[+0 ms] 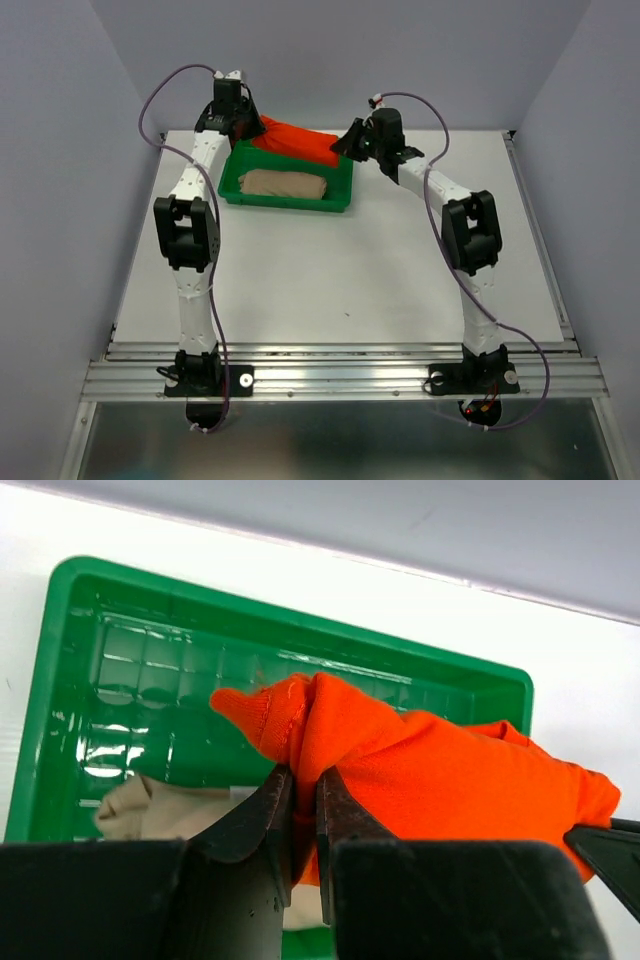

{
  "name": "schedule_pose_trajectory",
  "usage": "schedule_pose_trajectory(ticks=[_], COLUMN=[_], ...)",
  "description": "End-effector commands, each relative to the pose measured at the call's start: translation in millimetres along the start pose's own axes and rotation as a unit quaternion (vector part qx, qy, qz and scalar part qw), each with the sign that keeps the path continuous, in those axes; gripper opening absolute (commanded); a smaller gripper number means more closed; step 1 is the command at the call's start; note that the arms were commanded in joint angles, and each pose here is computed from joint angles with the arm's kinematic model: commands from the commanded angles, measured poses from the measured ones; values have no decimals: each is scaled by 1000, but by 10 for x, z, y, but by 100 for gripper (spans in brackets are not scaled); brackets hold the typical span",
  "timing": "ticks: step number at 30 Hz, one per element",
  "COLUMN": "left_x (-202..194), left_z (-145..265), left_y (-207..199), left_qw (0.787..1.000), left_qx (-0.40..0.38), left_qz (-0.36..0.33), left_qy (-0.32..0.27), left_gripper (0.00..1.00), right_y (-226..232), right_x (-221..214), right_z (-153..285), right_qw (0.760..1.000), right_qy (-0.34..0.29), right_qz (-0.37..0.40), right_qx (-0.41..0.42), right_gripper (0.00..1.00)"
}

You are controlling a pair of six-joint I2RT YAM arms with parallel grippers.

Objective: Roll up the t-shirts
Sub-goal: Place the T-shirt in the bin.

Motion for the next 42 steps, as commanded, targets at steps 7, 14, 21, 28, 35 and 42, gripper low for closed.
schedule_pose_trajectory(ticks=[7, 14, 21, 28, 35, 42], left_x=[420, 229, 31, -71, -152, -99], left_z=[-378, -702, -900, -1002, -1089, -1070], left_y=[385, 618, 776, 869, 942, 950], left_qw=[998, 999, 1000, 1000, 999, 999], left_qx=[-7, -1, 6, 19, 25, 25], left_qz=[0, 4, 12, 15, 25, 32], left_qy=[-67, -42, -17, -10, -2, -10], left_gripper=[0, 0, 0, 0, 0, 0], right_y=[-166, -380, -515, -615, -650, -579], right_x=[160, -22, -151, -258, -307, -243], right_z=[-598, -784, -903, -977, -1027, -970], right_qw=[998, 999, 999, 999, 999, 999], right_qy=[-35, -25, -14, -3, 3, -2], right_qz=[45, 47, 40, 38, 34, 42], right_qx=[18, 4, -4, -10, -5, 3], right_gripper=[1, 1, 1, 1, 1, 29])
Point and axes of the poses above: each gripper's point midway between its finger pads, its own z axis back along the fingers, its own y axis along the line the jaws close on, x = y × z, the point moved 8 cm from there along z, back along the fingers, and after that the axes turned 3 degrees about z, right-handed, at the moved point
